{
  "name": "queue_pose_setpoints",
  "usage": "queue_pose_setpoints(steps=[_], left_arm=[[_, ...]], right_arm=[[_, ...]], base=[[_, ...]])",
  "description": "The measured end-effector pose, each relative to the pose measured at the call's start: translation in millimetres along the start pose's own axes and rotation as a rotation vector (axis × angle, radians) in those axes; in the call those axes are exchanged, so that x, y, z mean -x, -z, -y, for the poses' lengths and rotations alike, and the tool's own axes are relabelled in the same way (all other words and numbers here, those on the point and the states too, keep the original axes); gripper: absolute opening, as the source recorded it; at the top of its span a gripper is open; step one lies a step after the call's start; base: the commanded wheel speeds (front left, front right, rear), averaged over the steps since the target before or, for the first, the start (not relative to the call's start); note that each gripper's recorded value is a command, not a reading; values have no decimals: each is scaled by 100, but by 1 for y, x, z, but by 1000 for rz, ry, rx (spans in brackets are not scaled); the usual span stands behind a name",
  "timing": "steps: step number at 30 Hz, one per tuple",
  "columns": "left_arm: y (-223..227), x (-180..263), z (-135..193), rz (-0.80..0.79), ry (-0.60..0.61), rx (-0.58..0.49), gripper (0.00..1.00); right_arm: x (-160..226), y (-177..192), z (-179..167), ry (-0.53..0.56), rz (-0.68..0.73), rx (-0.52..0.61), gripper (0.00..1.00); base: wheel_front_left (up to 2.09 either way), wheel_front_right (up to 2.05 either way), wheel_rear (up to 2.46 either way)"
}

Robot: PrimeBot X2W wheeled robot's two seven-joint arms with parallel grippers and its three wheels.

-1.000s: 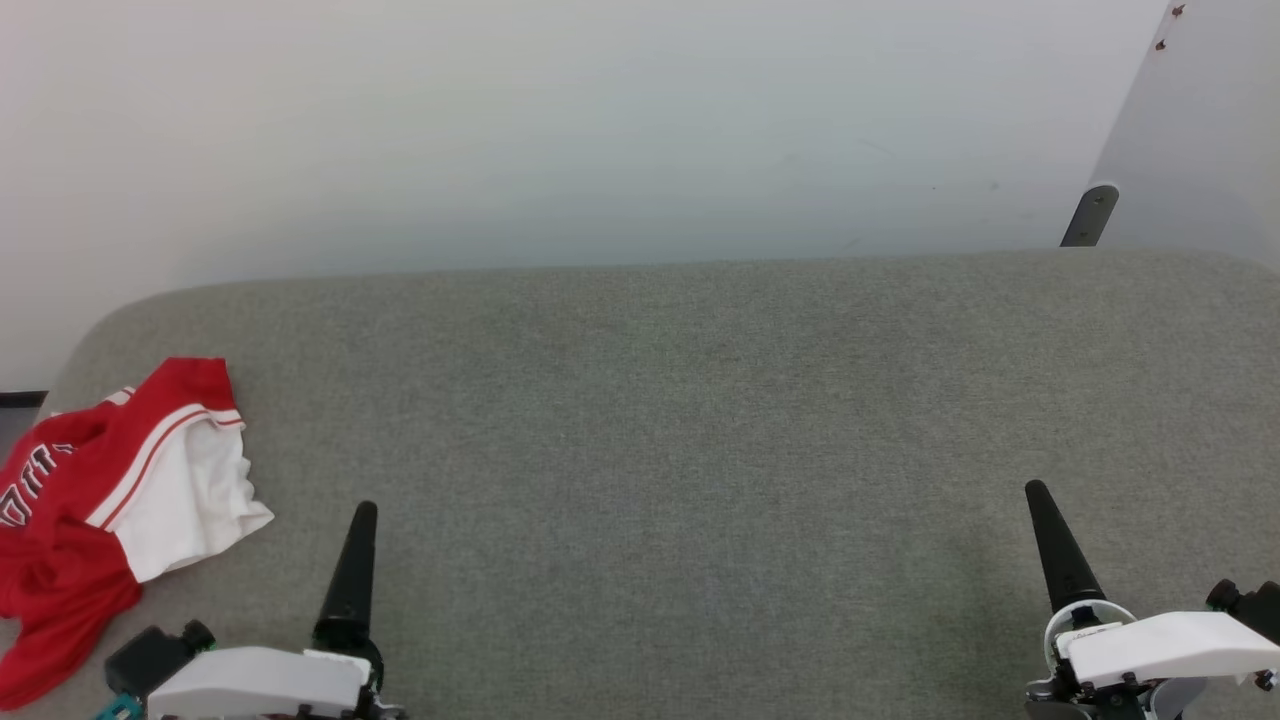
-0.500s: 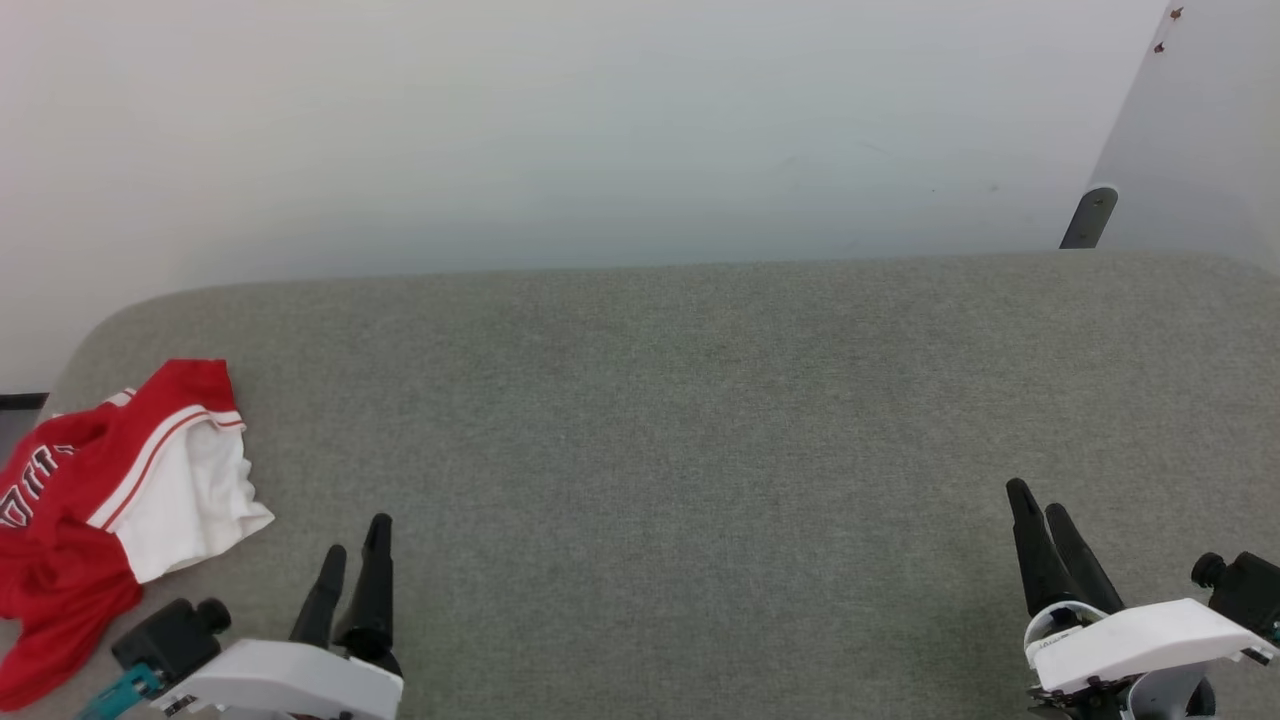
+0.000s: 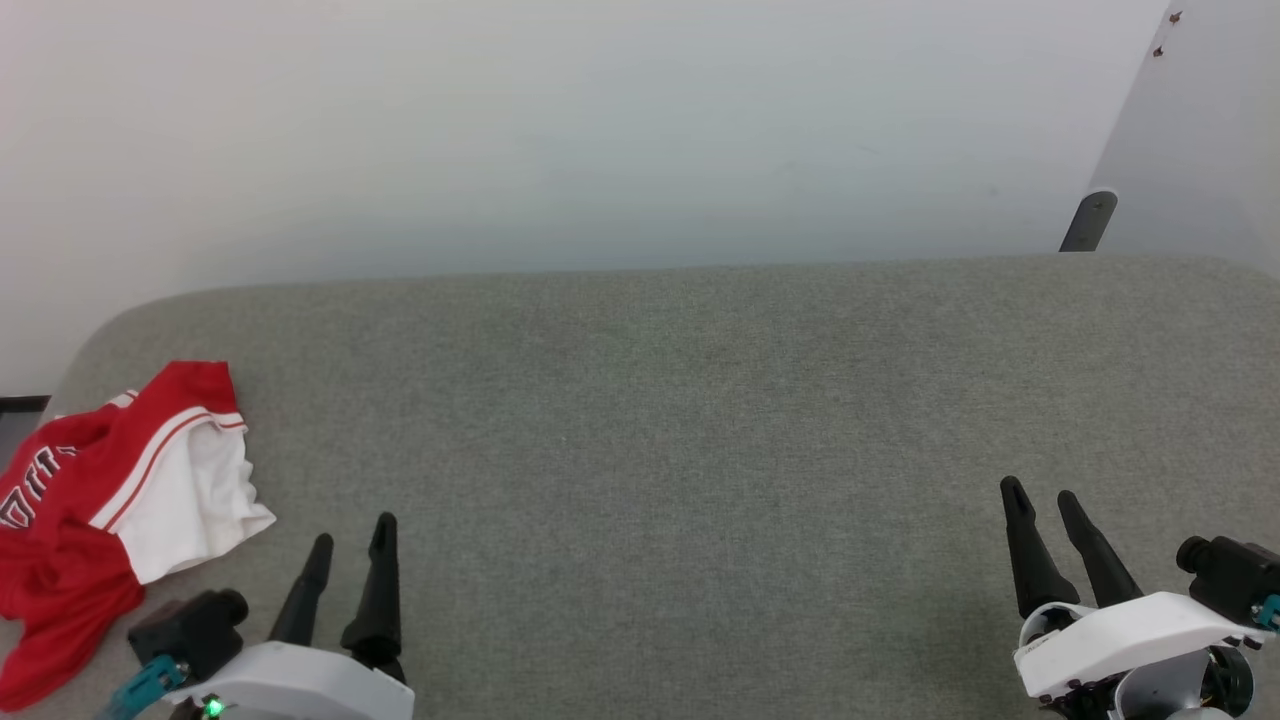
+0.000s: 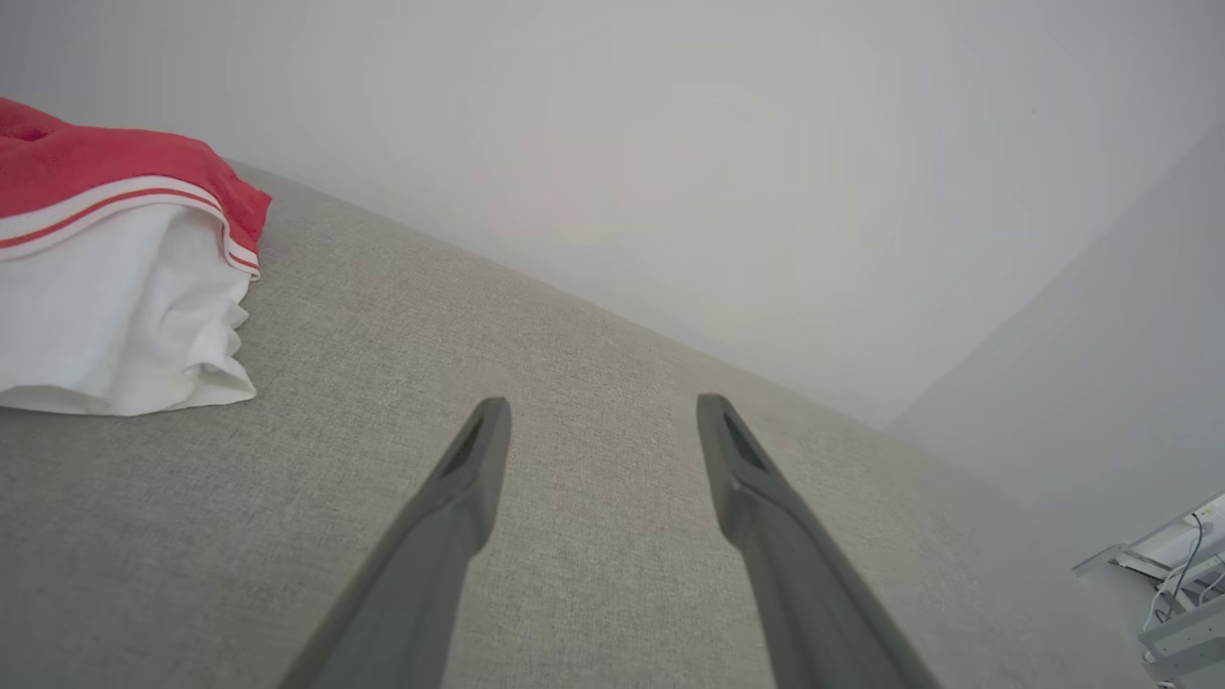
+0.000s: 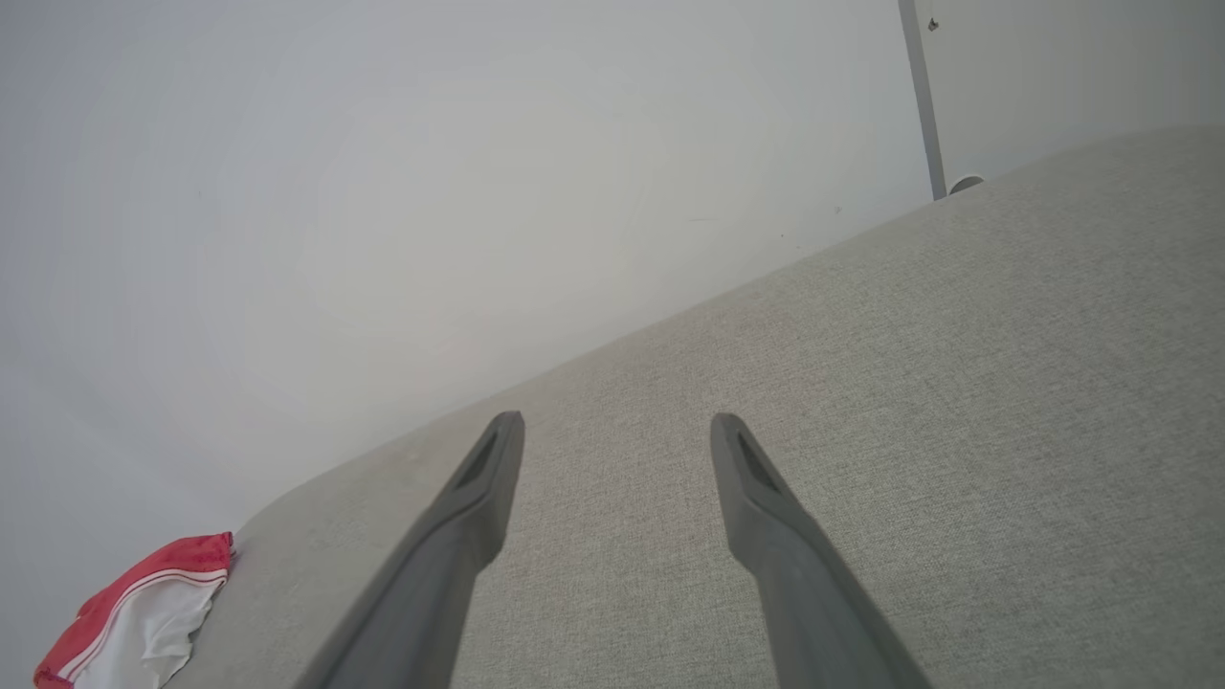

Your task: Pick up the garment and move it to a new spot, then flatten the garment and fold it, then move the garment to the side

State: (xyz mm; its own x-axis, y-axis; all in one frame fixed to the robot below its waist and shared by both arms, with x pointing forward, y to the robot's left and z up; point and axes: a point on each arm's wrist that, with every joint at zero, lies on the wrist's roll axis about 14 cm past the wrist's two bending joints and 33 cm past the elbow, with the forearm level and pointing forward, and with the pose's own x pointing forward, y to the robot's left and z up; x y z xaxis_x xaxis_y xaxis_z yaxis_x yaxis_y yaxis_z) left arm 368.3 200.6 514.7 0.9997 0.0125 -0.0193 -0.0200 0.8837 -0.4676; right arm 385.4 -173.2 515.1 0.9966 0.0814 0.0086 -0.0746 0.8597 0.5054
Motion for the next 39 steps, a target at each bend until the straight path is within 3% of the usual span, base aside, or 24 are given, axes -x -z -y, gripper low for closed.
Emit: queue_pose_setpoints(steps=[39], left_arm=[[-29, 16, -2, 166, 51, -319, 100]], right_arm=[[3, -14, -7, -22, 32, 353, 100]], base=[[0, 0, 0]])
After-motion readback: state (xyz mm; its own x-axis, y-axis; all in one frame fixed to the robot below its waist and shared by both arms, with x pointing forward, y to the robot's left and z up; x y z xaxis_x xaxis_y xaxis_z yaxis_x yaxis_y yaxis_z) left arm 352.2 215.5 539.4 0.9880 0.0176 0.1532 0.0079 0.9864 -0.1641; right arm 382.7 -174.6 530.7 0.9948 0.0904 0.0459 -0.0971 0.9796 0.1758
